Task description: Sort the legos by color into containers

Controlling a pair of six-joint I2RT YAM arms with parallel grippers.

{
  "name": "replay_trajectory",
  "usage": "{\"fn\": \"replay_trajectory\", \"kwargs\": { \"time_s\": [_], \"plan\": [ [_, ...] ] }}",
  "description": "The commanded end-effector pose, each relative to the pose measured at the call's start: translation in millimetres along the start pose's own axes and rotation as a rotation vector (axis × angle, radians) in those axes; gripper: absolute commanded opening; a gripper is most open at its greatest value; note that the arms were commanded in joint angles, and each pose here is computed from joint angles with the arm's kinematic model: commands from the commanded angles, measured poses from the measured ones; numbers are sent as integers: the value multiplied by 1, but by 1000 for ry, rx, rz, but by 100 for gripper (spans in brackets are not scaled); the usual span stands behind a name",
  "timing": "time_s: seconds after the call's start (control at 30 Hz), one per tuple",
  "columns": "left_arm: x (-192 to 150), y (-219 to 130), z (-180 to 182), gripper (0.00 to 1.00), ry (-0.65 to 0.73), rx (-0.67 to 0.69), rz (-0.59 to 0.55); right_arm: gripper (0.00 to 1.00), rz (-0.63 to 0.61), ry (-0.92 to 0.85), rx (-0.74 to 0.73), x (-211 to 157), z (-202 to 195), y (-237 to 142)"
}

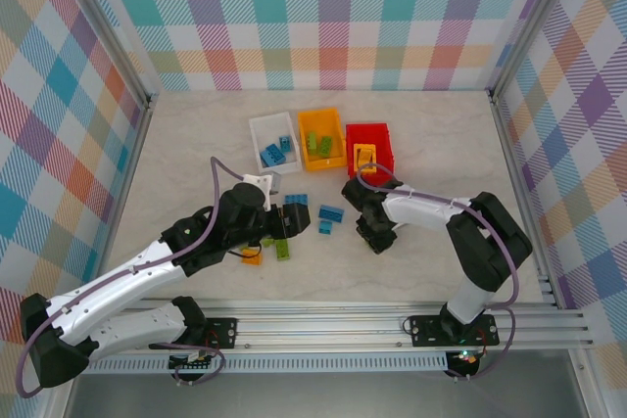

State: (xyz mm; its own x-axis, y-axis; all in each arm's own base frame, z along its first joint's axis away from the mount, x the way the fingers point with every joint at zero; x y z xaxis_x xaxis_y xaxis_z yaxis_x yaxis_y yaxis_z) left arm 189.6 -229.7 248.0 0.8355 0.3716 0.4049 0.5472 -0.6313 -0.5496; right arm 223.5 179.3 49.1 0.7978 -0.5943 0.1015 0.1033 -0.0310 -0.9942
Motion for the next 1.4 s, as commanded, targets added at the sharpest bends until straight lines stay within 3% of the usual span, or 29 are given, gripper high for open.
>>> {"fn": "replay_trajectory", "kwargs": {
  "time_s": [0.0,0.07,0.13,0.27,0.6,0.8,0.93,1.07,1.37],
  "plan": [
    [14,-18,15,62,-28,130,-102,25,-176,-236,124,13,40,-41],
    [27,-34,43,63,-75,317,-208,25,-252,-446,175,13,77,-66],
    [34,-43,52,63,-78,385,-263,25,-296,-576,171,17,105,-83],
    [39,-37,40,63,-74,352,-270,26,-358,-725,203,36,151,-96],
    [57,-23,7,64,-8,338,-284,26,-354,-857,256,113,235,-71],
    [56,-17,9,64,0,347,-273,33,-310,-843,260,145,257,-52],
    [54,-17,13,64,1,364,-267,51,-305,-855,290,148,265,-57],
    [52,-18,18,64,-2,386,-263,60,-345,-868,361,145,266,-93],
    [50,-28,56,65,-114,551,-236,59,-502,-925,505,112,246,-203]
  ]
}}
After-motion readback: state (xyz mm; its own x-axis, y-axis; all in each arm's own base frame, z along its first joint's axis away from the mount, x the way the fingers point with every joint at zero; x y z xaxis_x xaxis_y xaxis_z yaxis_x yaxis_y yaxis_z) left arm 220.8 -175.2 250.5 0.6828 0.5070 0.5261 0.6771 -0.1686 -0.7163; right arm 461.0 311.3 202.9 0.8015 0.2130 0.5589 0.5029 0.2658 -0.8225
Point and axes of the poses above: each hand's point on the last joint's axis, 136 mm out from that joint toward the fingers, its own y axis out along the fingers, its own z axis along the line the jaws close on, x = y × z, the point moved 3 cm from there along -y, back along the fingers, and after that the axes turned 14 degrees about -y, right-handed, at the moved point
